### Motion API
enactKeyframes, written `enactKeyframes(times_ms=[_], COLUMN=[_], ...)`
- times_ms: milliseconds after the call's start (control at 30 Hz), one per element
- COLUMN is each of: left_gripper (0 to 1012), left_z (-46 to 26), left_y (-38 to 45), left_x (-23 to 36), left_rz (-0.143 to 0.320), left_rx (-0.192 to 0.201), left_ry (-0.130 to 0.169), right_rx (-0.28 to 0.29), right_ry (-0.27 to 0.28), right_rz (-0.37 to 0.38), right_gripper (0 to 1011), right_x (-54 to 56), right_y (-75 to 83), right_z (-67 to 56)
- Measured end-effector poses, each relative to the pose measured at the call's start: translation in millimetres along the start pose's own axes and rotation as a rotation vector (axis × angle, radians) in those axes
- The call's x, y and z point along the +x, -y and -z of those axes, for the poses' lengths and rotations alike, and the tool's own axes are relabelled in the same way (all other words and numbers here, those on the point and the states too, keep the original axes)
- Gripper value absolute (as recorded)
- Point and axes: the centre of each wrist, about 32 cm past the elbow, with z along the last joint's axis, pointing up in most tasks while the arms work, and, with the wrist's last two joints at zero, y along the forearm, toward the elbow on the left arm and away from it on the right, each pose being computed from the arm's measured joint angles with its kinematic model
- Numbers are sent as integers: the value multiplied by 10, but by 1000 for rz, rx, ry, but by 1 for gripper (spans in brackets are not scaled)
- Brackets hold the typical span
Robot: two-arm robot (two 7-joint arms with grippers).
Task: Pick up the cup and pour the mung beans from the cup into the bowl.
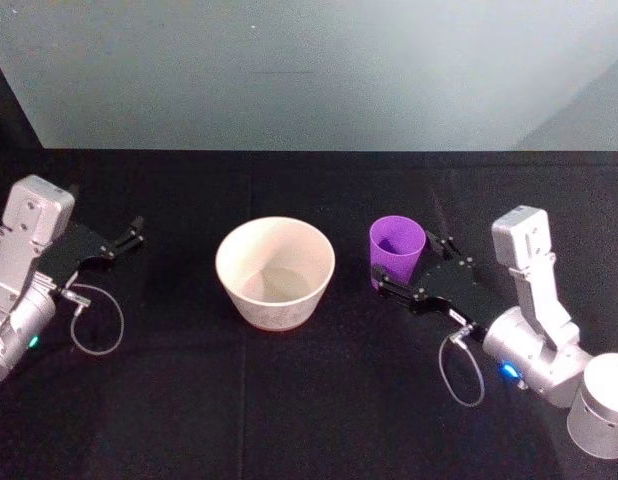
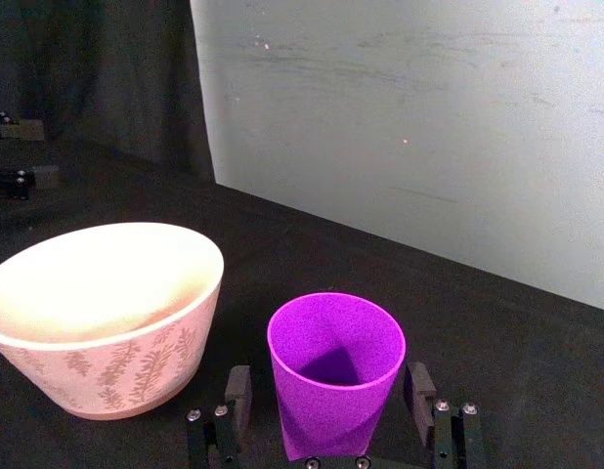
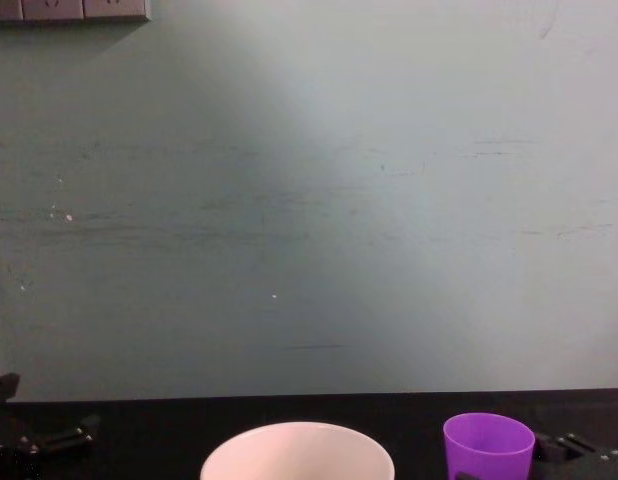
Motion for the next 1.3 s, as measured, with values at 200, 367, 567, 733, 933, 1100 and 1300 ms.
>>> enactKeyframes(times_ms=[200, 367, 567, 733, 933, 1100, 1300], left_gripper=[1000, 1000, 1000, 1000, 1000, 1000, 1000], left_z=[0, 0, 0, 0, 0, 0, 0], left_y=[0, 0, 0, 0, 0, 0, 0], left_x=[0, 0, 0, 0, 0, 0, 0], left_rz=[0, 0, 0, 0, 0, 0, 0], left_rx=[0, 0, 0, 0, 0, 0, 0], left_ry=[0, 0, 0, 0, 0, 0, 0], right_rx=[-10, -16, -8, -2, -2, -2, 2], right_ry=[-1, -15, -34, -47, -44, -43, -44], right_rz=[-5, -7, -6, -17, -25, -22, -20], right_gripper=[1002, 1002, 1002, 1002, 1002, 1003, 947], right_x=[31, 57, 78, 72, 73, 80, 86], right_y=[-70, -126, -172, -208, -245, -261, -278], right_z=[-18, -18, 10, 23, 27, 25, 24])
